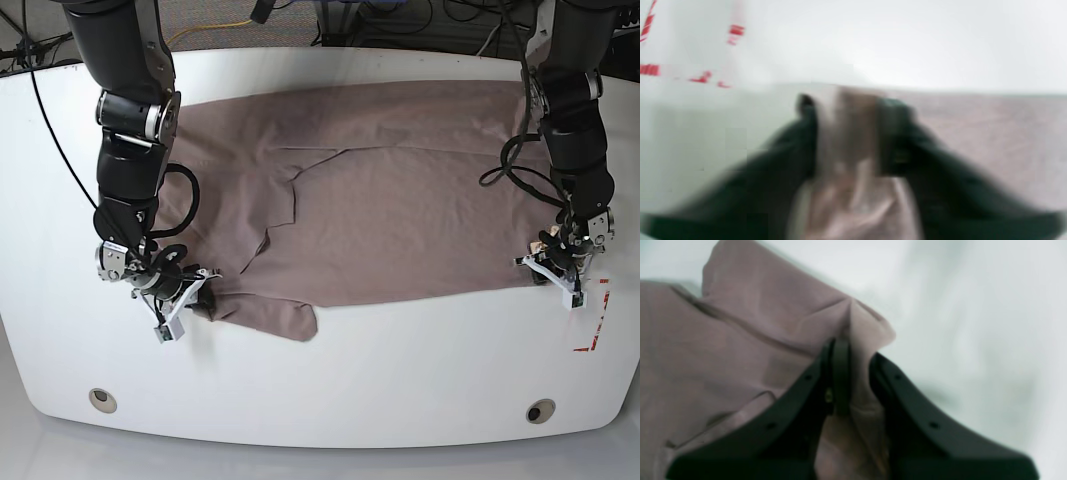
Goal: Fold the T-shirt properly
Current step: 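Lift the side edge with both grippers and fold it over lengthwise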
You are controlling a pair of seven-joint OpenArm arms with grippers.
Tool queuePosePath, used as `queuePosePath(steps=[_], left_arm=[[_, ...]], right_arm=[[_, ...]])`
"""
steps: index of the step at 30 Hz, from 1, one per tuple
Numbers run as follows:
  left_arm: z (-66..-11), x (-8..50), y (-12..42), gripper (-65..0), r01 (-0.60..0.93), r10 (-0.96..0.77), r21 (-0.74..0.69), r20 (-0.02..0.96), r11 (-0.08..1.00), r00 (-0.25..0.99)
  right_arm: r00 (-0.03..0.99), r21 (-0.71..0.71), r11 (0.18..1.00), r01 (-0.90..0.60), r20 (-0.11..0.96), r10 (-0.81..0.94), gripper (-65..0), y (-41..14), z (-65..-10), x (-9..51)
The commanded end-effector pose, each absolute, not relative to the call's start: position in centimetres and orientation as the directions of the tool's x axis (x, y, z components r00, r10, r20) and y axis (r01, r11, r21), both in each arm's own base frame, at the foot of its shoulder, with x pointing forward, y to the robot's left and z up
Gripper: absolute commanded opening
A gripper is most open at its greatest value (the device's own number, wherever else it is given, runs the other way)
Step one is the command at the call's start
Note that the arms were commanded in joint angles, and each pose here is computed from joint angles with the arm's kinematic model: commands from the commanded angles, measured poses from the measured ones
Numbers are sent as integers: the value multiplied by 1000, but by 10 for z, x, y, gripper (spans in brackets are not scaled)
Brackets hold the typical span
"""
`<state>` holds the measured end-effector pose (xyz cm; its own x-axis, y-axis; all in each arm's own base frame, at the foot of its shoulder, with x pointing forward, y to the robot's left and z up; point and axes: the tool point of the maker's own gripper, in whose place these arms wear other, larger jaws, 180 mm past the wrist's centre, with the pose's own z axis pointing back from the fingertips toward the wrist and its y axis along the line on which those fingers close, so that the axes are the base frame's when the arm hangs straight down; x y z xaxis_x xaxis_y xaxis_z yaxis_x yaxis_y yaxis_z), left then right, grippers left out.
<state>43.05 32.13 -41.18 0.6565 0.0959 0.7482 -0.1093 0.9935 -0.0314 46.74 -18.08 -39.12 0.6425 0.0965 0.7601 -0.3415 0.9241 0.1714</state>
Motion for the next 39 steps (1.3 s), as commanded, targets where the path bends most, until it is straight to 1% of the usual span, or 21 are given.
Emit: queuePosePath(steps=[1, 5, 7, 10, 16, 19, 22, 26, 30, 35, 39], left_arm=[[-411, 431, 321, -650, -101, 87, -26, 741, 995, 666], [-402, 436, 322, -650, -98, 79, -20, 761, 995, 644], [-382, 445, 324, -650, -91, 56, -2, 794, 996, 606], [-368, 443, 324, -650, -77, 16, 35, 820, 996, 572], [-340, 439, 321, -650, -49, -62, 100, 860, 994, 506], [-333, 434, 313, -650, -2, -99, 117, 853, 993, 513], [-325, 427, 300, -650, 53, -114, 101, 858, 994, 501], [-318, 414, 291, -650, 81, -114, 85, 861, 993, 495], [-320, 396, 282, -650, 107, -130, 87, 847, 990, 515], [-323, 368, 272, -650, 142, -171, 110, 816, 984, 552], [-321, 343, 283, -650, 109, -157, 115, 805, 987, 572]], right_arm=[[592, 149, 927, -346, 800, 93, -650, -188, -366, 484], [581, 120, 931, -346, 806, 112, -650, -195, -357, 487], [560, 100, 931, -351, 819, 124, -650, -195, -348, 490], [565, 68, 933, -352, 811, 154, -650, -201, -346, 484], [524, -44, 931, -361, 817, 242, -650, -209, -321, 478], [514, -103, 927, -361, 808, 289, -650, -214, -310, 469], [507, -153, 920, -361, 796, 331, -650, -216, -305, 457], [495, -215, 907, -363, 780, 383, -650, -218, -299, 439], [496, -266, 891, -367, 754, 430, -650, -218, -299, 416], [530, -305, 891, -337, 721, 447, -650, -230, -301, 384], [563, -314, 904, -292, 708, 428, -650, -243, -303, 360]])
